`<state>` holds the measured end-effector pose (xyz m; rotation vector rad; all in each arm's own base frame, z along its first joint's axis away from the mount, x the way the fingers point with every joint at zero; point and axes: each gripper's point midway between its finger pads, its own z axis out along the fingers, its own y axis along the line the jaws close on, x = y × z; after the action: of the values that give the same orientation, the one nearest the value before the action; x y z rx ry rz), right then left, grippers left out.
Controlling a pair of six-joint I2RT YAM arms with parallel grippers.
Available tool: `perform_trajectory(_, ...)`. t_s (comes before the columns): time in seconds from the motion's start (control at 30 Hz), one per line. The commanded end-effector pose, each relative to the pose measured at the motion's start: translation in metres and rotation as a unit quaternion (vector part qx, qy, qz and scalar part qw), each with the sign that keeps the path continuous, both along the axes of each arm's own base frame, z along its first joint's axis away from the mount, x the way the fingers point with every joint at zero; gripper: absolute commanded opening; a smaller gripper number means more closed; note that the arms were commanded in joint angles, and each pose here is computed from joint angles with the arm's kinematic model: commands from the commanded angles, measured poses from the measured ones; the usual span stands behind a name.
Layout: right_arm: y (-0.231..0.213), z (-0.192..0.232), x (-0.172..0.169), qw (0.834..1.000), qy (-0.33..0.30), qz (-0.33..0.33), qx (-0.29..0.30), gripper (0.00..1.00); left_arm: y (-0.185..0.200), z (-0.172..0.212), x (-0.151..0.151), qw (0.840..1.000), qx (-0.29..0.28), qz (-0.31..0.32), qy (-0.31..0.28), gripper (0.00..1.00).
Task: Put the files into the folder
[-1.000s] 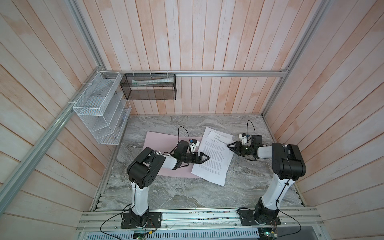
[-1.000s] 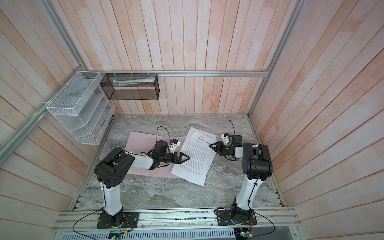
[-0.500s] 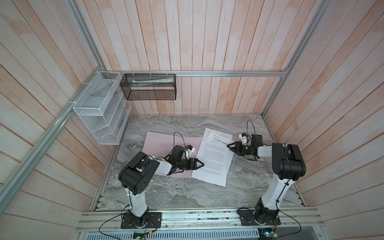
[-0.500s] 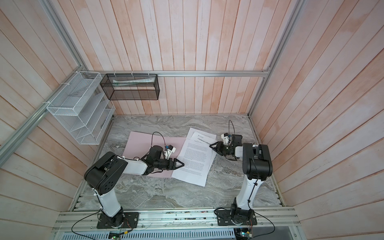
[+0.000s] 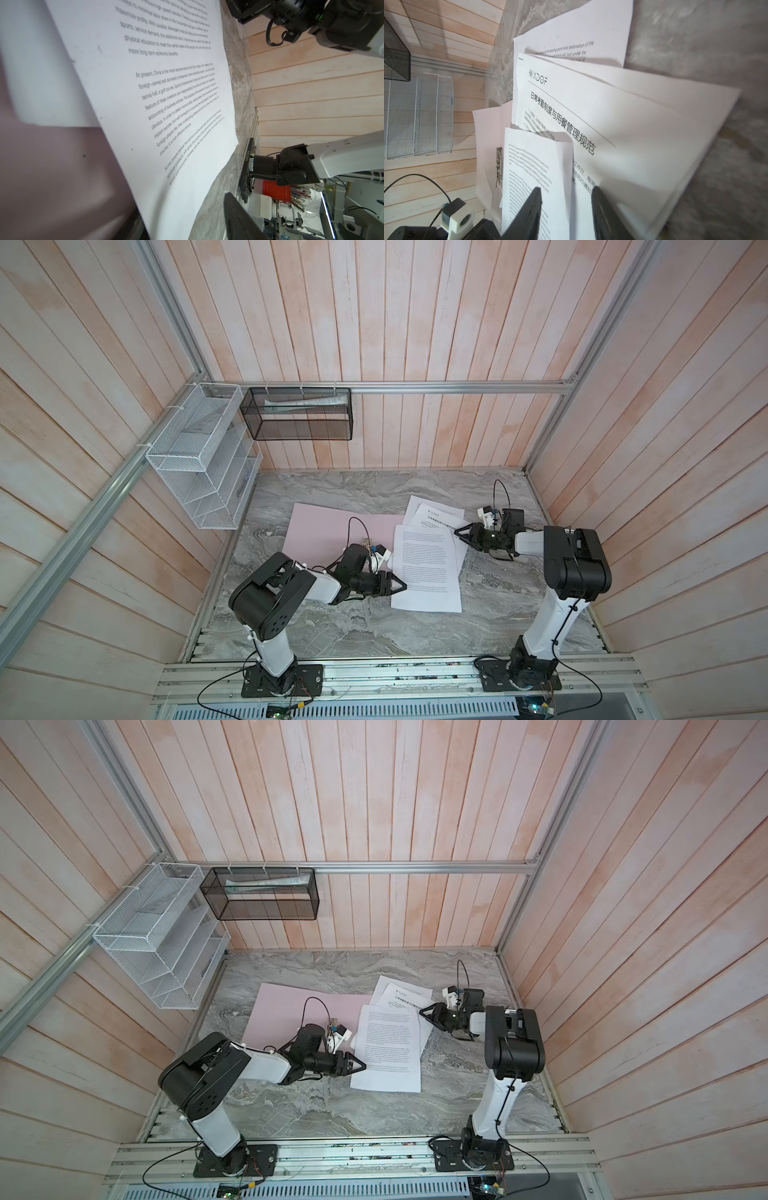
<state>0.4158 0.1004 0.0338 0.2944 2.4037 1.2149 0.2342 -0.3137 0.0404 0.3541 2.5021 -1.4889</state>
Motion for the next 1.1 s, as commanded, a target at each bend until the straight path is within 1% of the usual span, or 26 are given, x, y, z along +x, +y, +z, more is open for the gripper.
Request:
perform_trajectory(0.0,0.0,-0.023,-0.01,0.999,0.041,-0.005,-0.015,0.43,0.0,-0.012,0.0,1.0,0.01,0.007,0.014,0.48)
perform_trajectory(0.13,0.005,-0.022,-0.014,0.999,0.042,0.0,-0.004,0.42,-0.005,-0.01,0.005,1.0,0.005,0.005,0.014,0.33)
perform_trajectory(0.17,0.006,-0.021,-0.015,0.999,0.041,0.001,-0.001,0.42,-0.006,-0.008,0.007,1.0,0.002,0.004,0.012,0.27)
perform_trajectory(0.23,0.007,-0.018,-0.016,0.999,0.04,0.0,0.0,0.41,-0.008,-0.004,0.009,1.0,-0.002,0.003,0.008,0.18)
perform_trajectory(0.33,0.006,-0.012,-0.014,0.999,0.034,-0.002,0.002,0.41,-0.01,0.007,0.012,1.0,-0.01,0.003,-0.002,0.0)
perform_trajectory(0.5,0.008,0.005,-0.016,1.0,0.021,-0.006,0.014,0.43,-0.011,0.042,0.021,0.999,-0.029,0.017,-0.031,0.0)
perform_trajectory(0.6,0.012,0.017,-0.019,1.0,0.014,-0.003,0.028,0.44,-0.009,0.075,0.031,0.996,-0.059,0.034,-0.049,0.0)
perform_trajectory(0.77,0.023,0.033,-0.029,0.999,0.004,0.013,0.037,0.45,-0.008,0.12,0.041,0.992,-0.096,0.039,-0.076,0.0)
perform_trajectory(0.97,0.04,0.044,-0.044,0.998,-0.003,0.035,0.057,0.49,-0.005,0.152,0.048,0.987,-0.125,0.04,-0.094,0.0)
perform_trajectory(1.07,0.05,0.051,-0.049,0.994,-0.005,0.05,0.094,0.52,-0.002,0.156,0.048,0.986,-0.12,0.038,-0.106,0.0)
